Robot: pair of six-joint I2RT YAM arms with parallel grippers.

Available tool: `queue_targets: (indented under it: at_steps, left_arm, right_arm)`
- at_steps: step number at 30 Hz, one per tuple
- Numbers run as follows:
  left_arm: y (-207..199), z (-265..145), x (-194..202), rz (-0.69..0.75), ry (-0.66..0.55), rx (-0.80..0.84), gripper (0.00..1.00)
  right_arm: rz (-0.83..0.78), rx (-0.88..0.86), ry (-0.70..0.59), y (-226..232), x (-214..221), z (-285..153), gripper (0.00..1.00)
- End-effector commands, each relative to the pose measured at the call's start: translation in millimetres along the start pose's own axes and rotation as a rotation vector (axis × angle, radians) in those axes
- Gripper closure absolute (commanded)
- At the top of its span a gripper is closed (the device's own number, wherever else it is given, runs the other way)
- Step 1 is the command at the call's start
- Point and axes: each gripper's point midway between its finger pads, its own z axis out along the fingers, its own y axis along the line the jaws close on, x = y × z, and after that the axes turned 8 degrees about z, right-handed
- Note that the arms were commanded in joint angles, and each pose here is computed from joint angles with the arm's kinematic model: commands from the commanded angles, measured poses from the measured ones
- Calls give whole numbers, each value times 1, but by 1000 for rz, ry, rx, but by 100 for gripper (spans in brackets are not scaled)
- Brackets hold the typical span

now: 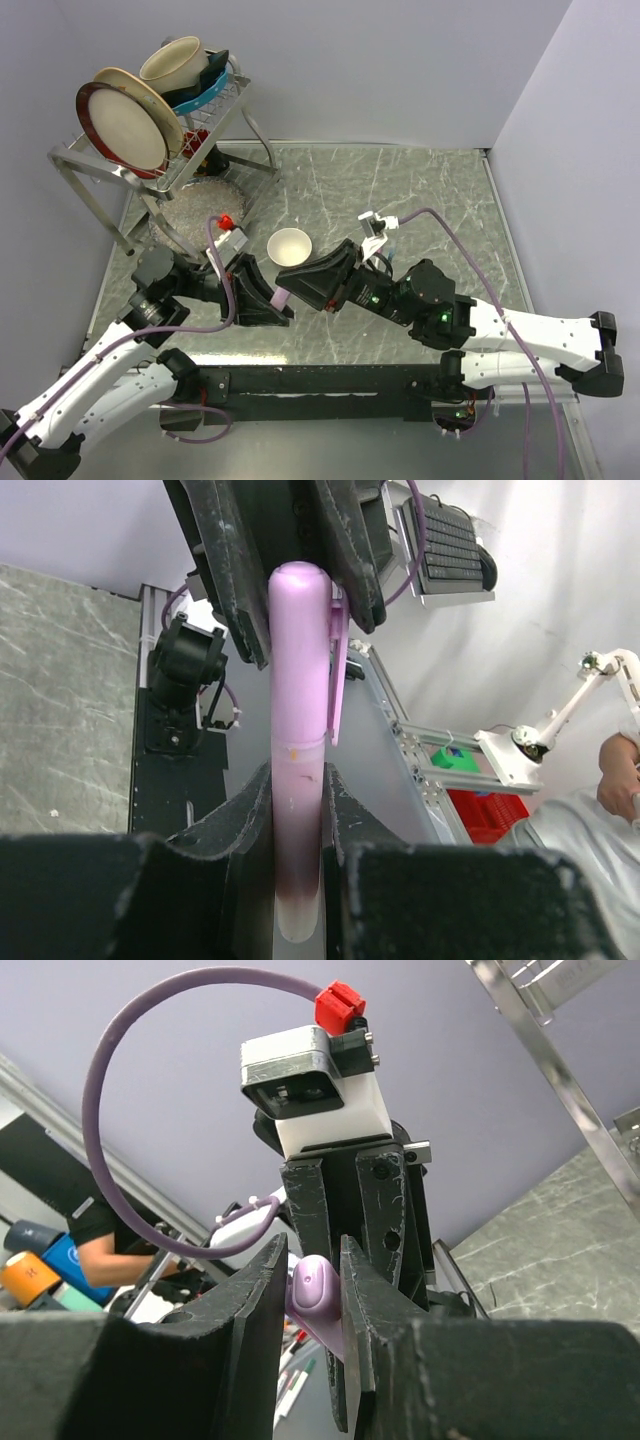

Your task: Insert the pens into the pen caps

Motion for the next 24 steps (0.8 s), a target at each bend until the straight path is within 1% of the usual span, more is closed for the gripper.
queue_targets:
  at_steps: [1, 2, 5, 6, 7, 8, 9, 10, 11, 12, 13, 14, 15, 16, 17, 18, 19, 20, 21, 22, 23, 24]
  left_arm:
    - [41, -5, -89, 127, -310, -261, 99]
    - [40, -4, -90, 116, -308, -252, 99]
    - [39, -1, -81, 85, -266, -220, 99]
    - [38, -1, -78, 80, -255, -215, 99]
    - [37, -1, -73, 73, -237, -208, 99]
    - [41, -2, -64, 55, -221, -219, 99]
    - [38, -4, -61, 58, -224, -226, 99]
    - [41, -6, -59, 63, -230, -249, 99]
    - [44, -10, -48, 34, -217, -276, 99]
    - [48, -12, -44, 26, -216, -303, 99]
    - [62, -17, -36, 6, -225, -373, 99]
    - [68, -20, -28, -26, -214, -411, 99]
    - [77, -23, -22, -50, -213, -453, 99]
    - [86, -27, -18, -79, -216, -501, 99]
    - [109, -34, -12, -141, -227, -614, 99]
    - [119, -37, -9, -173, -225, -655, 99]
    - [126, -37, -12, -182, -227, -679, 99]
    - [142, -37, 0, -235, -191, -721, 99]
    - [150, -36, 4, -259, -176, -733, 99]
    - [155, -33, 2, -267, -168, -737, 99]
    - [173, -31, 12, -306, -140, -767, 99]
    - [181, -30, 15, -320, -131, -786, 99]
  right_arm:
    - [57, 263, 746, -78, 189, -74, 100]
    - [53, 270, 739, -78, 187, -73, 100]
    - [37, 299, 630, -69, 159, -58, 100]
    - [23, 320, 531, -63, 136, -43, 97]
    - [20, 365, 476, -66, 117, -42, 90]
    - [15, 397, 416, -67, 101, -38, 87]
    - [12, 459, 310, -68, 73, -33, 83]
    - [15, 488, 222, -68, 49, -33, 72]
    - [35, 513, 154, -66, 32, -33, 67]
    - [34, 540, 40, -61, 0, -38, 59]
    - [38, 550, -14, -59, -15, -41, 56]
    - [48, 557, -62, -55, -27, -44, 52]
    - [52, 554, -113, -48, -43, -51, 47]
    - [43, 567, -157, -48, -54, -56, 44]
    - [46, 565, -184, -44, -63, -59, 43]
    - [49, 566, -203, -41, -69, -67, 39]
    - [49, 574, -229, -42, -75, -71, 37]
    - [53, 577, -239, -44, -76, -76, 35]
    - [65, 563, -261, -41, -82, -83, 30]
    - [66, 565, -275, -42, -84, -88, 28]
    - [68, 575, -289, -46, -85, -92, 27]
    - [75, 574, -307, -44, -91, -101, 23]
